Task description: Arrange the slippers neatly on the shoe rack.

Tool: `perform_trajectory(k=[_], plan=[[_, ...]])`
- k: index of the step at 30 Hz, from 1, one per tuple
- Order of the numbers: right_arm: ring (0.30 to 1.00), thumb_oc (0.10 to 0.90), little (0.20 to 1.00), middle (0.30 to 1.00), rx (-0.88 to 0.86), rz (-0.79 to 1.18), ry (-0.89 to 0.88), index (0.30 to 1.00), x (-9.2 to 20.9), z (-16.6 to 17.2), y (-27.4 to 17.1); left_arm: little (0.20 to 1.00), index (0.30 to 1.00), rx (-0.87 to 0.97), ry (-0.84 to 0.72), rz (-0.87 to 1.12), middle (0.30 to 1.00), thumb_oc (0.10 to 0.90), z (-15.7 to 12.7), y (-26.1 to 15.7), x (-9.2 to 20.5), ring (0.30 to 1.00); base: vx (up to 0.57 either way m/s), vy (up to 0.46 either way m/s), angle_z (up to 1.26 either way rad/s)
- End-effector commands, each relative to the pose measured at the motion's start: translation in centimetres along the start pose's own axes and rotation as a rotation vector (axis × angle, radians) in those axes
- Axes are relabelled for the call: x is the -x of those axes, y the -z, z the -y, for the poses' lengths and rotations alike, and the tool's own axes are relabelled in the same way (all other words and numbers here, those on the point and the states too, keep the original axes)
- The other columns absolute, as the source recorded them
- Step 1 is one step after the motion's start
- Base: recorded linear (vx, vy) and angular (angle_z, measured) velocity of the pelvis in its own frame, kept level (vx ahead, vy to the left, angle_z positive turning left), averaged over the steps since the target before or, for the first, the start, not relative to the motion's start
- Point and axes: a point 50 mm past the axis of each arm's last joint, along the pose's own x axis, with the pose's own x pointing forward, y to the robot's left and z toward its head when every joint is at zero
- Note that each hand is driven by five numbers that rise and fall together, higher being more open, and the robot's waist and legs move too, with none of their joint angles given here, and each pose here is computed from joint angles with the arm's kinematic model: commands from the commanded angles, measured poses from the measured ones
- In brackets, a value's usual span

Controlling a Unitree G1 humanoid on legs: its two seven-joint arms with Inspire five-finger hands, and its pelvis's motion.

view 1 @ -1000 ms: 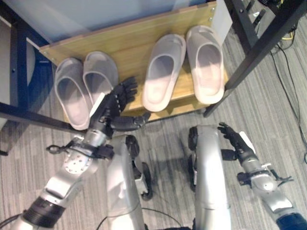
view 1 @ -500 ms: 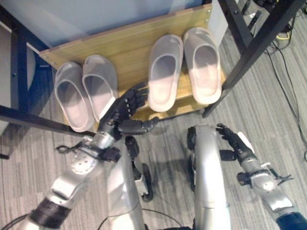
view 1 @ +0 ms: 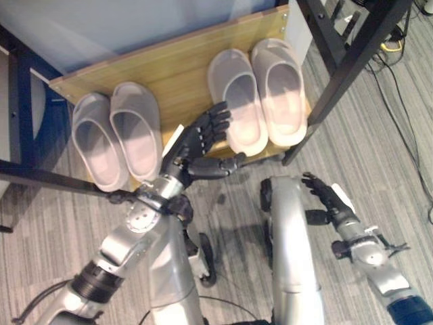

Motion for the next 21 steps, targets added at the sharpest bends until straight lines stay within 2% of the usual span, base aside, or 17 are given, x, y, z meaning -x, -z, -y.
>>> perform_trajectory(k=[1,10,11,17,21], plan=[[0.9,0.8,0.9,0.9,0.041,0.256,0.023,0.9,-1.0,1.2,-5.2,0.9,0.9,-0.028,0.07,0.277,0.9,0.8,1.2,-5.1,-1.5,0.9,0.0,0.0,0.0],[0.9,0.8,0.9,0.9,0.056,0.258,0.029,0.9,-0.1,1.3,-4.7,0.9,0.9,-0.168,-0.032,0.375,0.9,0.8,-1.6,-7.5,1.2,0.9,0.0,-0.014,0.0],[0.9,0.8,0.9,0.9,0.068,0.26,0.042,0.9,0.3,1.5,-4.6,0.9,0.9,-0.187,-0.07,0.403,0.9,0.8,-2.1,-7.9,2.4,0.9,0.02,-0.045,0.04],[0.9,0.8,0.9,0.9,0.08,0.279,0.065,0.9,0.6,1.6,-4.7,0.9,0.9,-0.2,-0.151,0.418,0.9,0.8,-2.8,-7.7,4.3,0.9,0.02,-0.051,0.04],[0.9,0.8,0.9,0.9,0.123,0.365,0.124,0.9,-0.4,2.8,-6.9,0.9,0.9,-0.184,-0.167,0.445,0.9,0.8,-2.7,-7.6,4.3,0.9,-0.06,0.004,-0.04]])
